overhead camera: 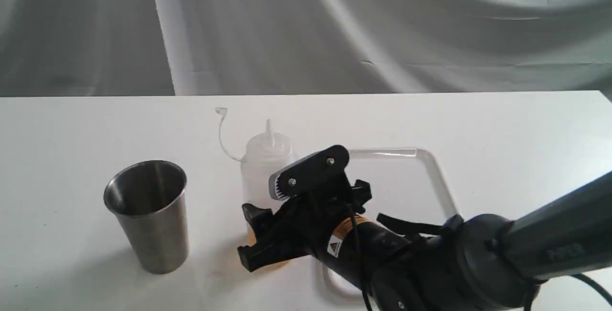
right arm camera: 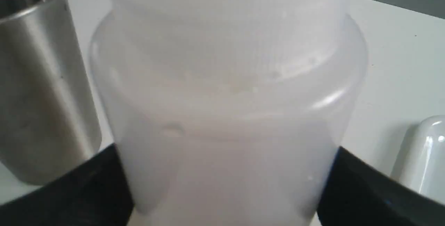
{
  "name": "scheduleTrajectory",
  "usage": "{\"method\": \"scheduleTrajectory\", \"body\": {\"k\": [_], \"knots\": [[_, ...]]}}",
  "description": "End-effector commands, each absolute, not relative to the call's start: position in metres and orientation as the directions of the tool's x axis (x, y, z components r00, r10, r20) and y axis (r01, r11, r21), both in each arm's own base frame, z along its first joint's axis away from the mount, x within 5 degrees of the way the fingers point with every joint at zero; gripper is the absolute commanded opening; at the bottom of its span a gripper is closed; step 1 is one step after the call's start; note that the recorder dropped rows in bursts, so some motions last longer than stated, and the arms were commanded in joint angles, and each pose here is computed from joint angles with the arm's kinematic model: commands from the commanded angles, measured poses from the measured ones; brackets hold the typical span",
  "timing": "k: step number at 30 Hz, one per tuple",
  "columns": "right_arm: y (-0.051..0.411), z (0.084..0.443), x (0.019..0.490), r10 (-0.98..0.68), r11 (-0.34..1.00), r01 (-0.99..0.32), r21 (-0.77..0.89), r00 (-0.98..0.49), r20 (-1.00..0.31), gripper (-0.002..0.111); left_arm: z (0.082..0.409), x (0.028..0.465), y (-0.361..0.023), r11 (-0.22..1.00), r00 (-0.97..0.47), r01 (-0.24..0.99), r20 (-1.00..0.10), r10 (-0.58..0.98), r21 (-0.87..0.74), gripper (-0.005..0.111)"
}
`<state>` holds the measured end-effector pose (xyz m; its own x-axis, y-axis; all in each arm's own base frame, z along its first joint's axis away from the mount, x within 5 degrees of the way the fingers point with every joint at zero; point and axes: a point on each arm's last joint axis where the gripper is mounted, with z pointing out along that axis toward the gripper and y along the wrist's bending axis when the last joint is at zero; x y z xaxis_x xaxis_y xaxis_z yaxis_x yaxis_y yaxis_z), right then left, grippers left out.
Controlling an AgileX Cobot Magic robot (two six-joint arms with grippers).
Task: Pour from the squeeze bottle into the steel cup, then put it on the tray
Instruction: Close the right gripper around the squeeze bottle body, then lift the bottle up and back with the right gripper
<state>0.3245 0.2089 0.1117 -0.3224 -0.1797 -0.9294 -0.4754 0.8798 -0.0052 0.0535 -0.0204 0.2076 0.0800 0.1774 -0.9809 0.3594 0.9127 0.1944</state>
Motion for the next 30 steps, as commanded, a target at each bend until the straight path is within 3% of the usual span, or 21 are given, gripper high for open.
{"method": "scheduleTrajectory", "body": {"k": [1, 7, 15, 22, 30], "knots": [[0.207, 0.128, 0.328, -0.153, 0.885, -0.466, -0.007, -0.277, -0.949, 0.032, 0.206, 0.054, -0.021, 0.914, 0.076, 0.36, -0.982, 0.173, 0.189, 0.008], [0.2, 0.175, 0.326, -0.152, 0.9, -0.433, -0.057, -0.188, -0.97, 0.032, 0.206, 0.054, -0.021, 0.914, 0.076, 0.36, -0.982, 0.173, 0.189, 0.008], [0.178, 0.232, 0.316, -0.3, 0.915, -0.311, -0.257, -0.099, -0.949, 0.032, 0.206, 0.054, -0.021, 0.914, 0.076, 0.36, -0.982, 0.173, 0.189, 0.008], [0.176, 0.245, 0.307, -0.456, 0.866, -0.269, -0.422, -0.076, -0.887, 0.032, 0.206, 0.054, -0.021, 0.914, 0.076, 0.36, -0.982, 0.173, 0.189, 0.008], [0.176, 0.25, 0.305, -0.475, 0.864, -0.212, -0.457, -0.042, -0.879, 0.032, 0.206, 0.054, -0.021, 0.914, 0.076, 0.36, -0.982, 0.173, 0.189, 0.008]]}}
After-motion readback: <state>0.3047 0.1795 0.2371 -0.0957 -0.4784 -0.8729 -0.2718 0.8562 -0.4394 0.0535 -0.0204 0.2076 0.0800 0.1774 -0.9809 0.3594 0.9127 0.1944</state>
